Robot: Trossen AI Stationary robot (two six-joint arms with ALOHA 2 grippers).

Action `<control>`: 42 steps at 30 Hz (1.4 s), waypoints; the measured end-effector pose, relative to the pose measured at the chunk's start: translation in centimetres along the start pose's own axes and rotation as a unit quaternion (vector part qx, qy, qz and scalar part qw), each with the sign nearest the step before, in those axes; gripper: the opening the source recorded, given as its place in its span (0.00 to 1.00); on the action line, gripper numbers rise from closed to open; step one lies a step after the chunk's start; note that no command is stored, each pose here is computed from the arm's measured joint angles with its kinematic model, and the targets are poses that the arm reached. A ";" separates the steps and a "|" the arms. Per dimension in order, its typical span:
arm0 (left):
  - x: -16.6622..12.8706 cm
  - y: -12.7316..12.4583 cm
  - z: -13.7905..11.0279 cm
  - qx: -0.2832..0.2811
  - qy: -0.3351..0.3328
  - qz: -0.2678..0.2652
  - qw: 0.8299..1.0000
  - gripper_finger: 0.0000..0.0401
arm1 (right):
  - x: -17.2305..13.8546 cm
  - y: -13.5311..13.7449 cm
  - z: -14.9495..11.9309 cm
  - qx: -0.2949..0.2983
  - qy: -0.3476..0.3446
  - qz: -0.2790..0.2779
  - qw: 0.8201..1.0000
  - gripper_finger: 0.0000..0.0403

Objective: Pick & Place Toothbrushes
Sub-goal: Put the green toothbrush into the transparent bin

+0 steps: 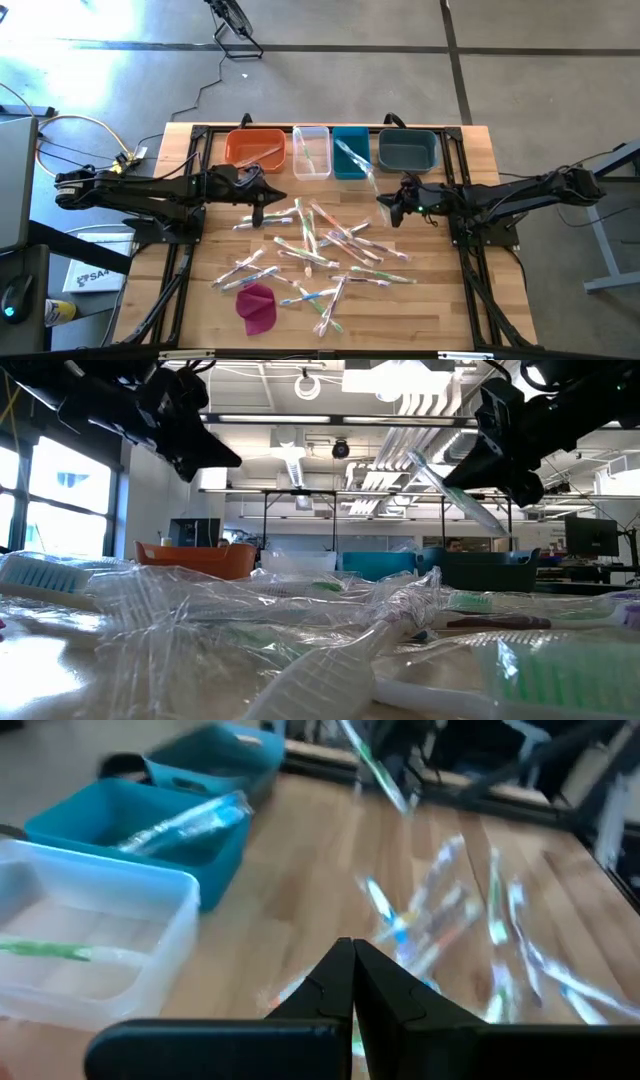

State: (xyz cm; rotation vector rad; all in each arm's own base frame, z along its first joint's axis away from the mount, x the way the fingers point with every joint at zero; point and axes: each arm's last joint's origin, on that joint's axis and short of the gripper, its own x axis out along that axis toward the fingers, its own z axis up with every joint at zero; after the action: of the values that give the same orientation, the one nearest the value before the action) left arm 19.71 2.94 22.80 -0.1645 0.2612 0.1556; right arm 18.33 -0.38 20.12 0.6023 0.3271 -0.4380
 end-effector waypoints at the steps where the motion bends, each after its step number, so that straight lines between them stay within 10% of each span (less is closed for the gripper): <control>1: 0.0 0.0 0.2 -0.007 -0.010 0.005 1.000 0.00 | 0.0 0.1 0.1 -0.009 -0.006 0.001 1.000 0.02; 16: -0.1 0.3 1.6 -0.015 -0.093 0.066 0.993 0.01 | 2.0 0.9 0.1 -0.104 -0.048 0.011 0.993 0.02; 27: 1.9 2.3 1.7 -0.026 -0.126 0.081 0.988 0.30 | 4.0 1.7 -0.1 -0.140 -0.080 0.046 0.986 0.02; 34: 3.9 2.6 1.8 0.005 -0.174 -0.058 0.983 0.33 | 4.9 2.2 -0.2 -0.150 -0.103 0.082 0.980 0.02; 42: 6.5 2.8 2.1 0.012 -0.170 -0.075 0.983 0.33 | 5.6 2.5 -0.3 -0.142 -0.124 0.099 0.977 0.02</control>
State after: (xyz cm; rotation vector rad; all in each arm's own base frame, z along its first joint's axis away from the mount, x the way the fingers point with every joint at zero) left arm 25.94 6.93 22.61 -0.1299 -0.0894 0.0285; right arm 24.32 -0.05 18.68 0.2928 0.0868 -0.2645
